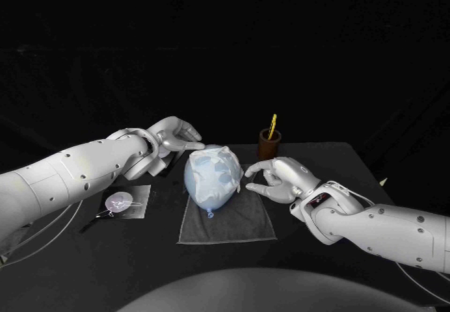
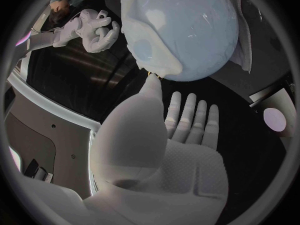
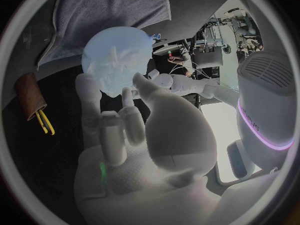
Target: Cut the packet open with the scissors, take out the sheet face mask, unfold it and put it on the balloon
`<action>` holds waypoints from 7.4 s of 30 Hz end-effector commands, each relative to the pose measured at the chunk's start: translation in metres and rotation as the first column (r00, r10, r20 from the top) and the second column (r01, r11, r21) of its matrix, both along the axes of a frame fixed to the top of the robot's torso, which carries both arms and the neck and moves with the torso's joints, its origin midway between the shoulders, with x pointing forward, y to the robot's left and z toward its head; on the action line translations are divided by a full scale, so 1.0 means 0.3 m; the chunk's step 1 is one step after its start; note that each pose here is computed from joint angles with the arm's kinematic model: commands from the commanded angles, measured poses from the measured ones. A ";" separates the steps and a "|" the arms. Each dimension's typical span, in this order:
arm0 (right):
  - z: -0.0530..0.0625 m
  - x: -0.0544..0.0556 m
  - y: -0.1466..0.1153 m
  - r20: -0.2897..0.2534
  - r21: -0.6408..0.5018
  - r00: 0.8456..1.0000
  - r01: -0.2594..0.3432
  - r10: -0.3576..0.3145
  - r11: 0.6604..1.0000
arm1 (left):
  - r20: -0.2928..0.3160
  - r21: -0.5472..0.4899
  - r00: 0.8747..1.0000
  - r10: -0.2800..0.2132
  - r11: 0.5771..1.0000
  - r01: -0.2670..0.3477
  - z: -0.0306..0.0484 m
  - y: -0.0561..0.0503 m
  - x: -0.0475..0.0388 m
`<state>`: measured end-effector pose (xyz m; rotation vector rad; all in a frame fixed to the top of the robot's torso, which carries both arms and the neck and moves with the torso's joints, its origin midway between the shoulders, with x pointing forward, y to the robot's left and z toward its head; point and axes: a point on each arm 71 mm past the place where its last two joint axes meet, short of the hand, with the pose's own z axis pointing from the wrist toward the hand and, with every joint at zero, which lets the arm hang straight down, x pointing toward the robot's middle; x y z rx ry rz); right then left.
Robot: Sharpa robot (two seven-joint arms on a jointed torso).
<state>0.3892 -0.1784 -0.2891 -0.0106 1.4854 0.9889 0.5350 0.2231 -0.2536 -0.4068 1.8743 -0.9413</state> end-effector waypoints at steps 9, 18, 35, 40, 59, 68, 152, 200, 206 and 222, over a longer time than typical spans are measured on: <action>-0.016 0.036 -0.035 -0.149 0.069 0.981 0.131 -0.120 0.989 | -0.032 -0.063 0.999 -0.010 0.998 0.008 0.015 -0.004 -0.015; 0.037 0.101 -0.036 -0.225 0.095 0.969 0.128 -0.104 0.987 | -0.020 -0.144 1.000 0.013 0.990 -0.016 0.043 0.016 -0.036; 0.141 0.247 0.034 -0.359 -0.017 0.933 0.001 -0.007 1.000 | 0.088 -0.278 0.995 0.051 0.960 -0.025 0.125 0.092 -0.130; 0.143 0.268 0.063 -0.383 -0.047 0.923 0.009 -0.027 0.999 | 0.071 -0.271 0.997 0.029 0.963 -0.009 0.130 0.105 -0.160; 0.131 0.273 0.127 -0.486 -0.056 0.867 0.095 -0.110 0.994 | 0.056 -0.180 0.997 -0.059 0.981 0.068 0.122 0.092 -0.212; 0.131 0.274 0.145 -0.474 -0.075 0.872 0.100 -0.124 0.992 | 0.051 -0.175 0.997 -0.057 0.982 0.066 0.120 0.092 -0.213; 0.160 0.088 0.177 -0.019 -0.304 0.995 -0.101 0.100 0.947 | 0.039 -0.171 0.999 -0.028 0.985 0.035 0.114 0.121 -0.207; 0.207 0.114 0.117 0.080 -0.105 0.996 0.047 -0.038 0.993 | 0.236 0.257 0.963 -0.127 0.964 0.065 0.099 -0.013 -0.244; 0.204 0.121 0.114 0.075 -0.113 0.996 0.052 -0.043 0.992 | 0.211 0.282 0.964 -0.160 0.954 0.097 0.092 -0.021 -0.250; 0.192 0.169 0.123 0.087 -0.123 0.993 0.089 -0.078 0.988 | 0.197 0.292 0.959 -0.206 0.946 0.143 0.088 -0.041 -0.255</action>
